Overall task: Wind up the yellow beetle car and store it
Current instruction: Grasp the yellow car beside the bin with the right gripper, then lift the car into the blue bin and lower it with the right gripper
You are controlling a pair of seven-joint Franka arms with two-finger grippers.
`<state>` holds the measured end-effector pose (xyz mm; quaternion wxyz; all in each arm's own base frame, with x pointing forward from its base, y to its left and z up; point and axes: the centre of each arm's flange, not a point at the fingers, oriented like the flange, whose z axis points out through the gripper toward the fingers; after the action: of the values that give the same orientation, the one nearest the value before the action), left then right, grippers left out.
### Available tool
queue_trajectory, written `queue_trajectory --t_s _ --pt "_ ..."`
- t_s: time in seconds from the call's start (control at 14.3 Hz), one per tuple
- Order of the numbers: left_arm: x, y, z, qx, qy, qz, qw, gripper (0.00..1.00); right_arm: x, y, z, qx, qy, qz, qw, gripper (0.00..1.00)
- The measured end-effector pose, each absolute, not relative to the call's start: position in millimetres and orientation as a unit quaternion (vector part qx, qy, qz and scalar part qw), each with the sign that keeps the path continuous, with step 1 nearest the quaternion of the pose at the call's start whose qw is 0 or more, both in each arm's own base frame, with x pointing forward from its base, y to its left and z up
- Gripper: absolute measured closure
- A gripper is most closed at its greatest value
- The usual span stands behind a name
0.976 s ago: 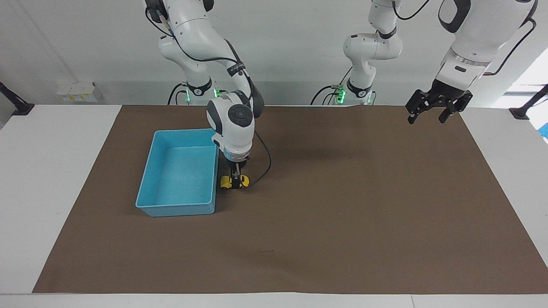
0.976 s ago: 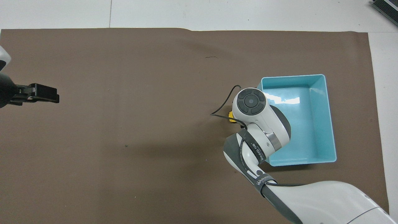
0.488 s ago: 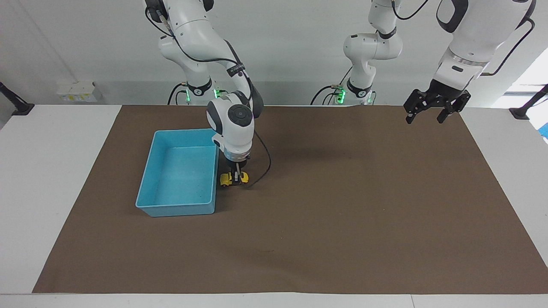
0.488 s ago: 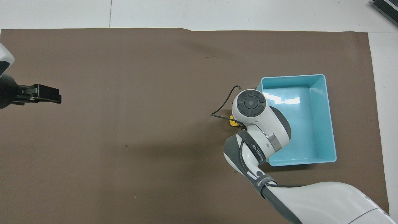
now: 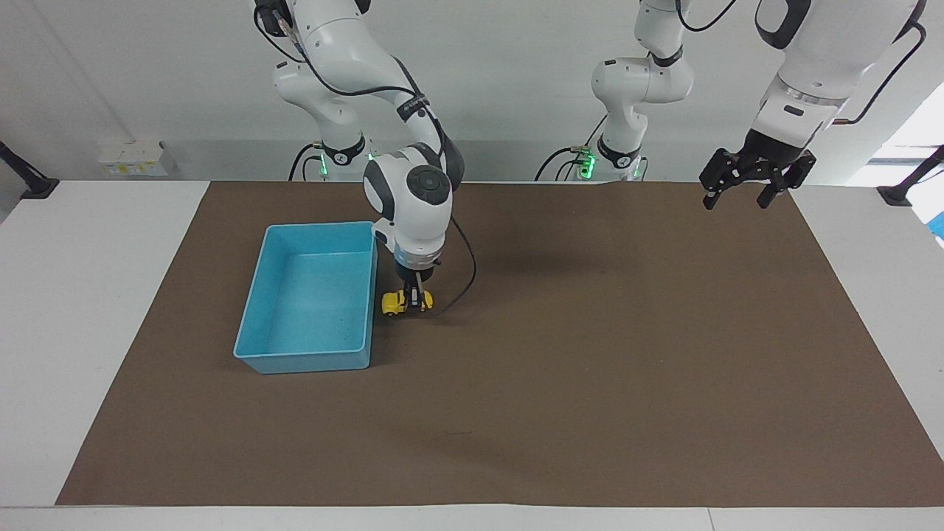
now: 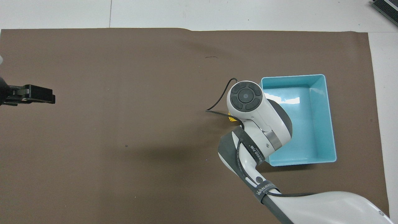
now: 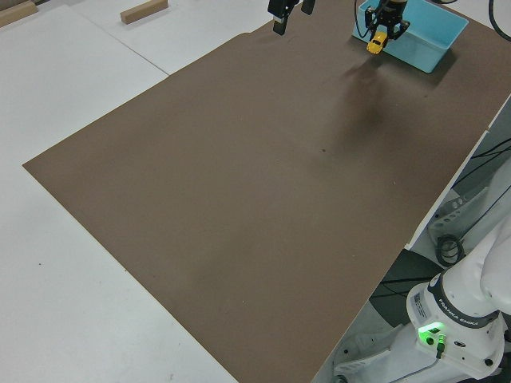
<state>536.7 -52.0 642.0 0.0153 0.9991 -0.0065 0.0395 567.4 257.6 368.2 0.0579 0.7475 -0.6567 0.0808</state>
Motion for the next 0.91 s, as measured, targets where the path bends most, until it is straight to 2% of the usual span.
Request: queue_trajectory --t_s 0.56,0.91 --pt "514.1 -51.4 664.3 1.0 -0.009 0.027 0.014 0.0 562.8 224.3 456.5 0.832 -0.549 0.075 0.025 0.55" --pt "513.7 -51.4 664.0 1.0 -0.009 0.025 0.014 0.0 558.8 214.0 465.2 0.887 -0.456 0.062 0.042 0.55"
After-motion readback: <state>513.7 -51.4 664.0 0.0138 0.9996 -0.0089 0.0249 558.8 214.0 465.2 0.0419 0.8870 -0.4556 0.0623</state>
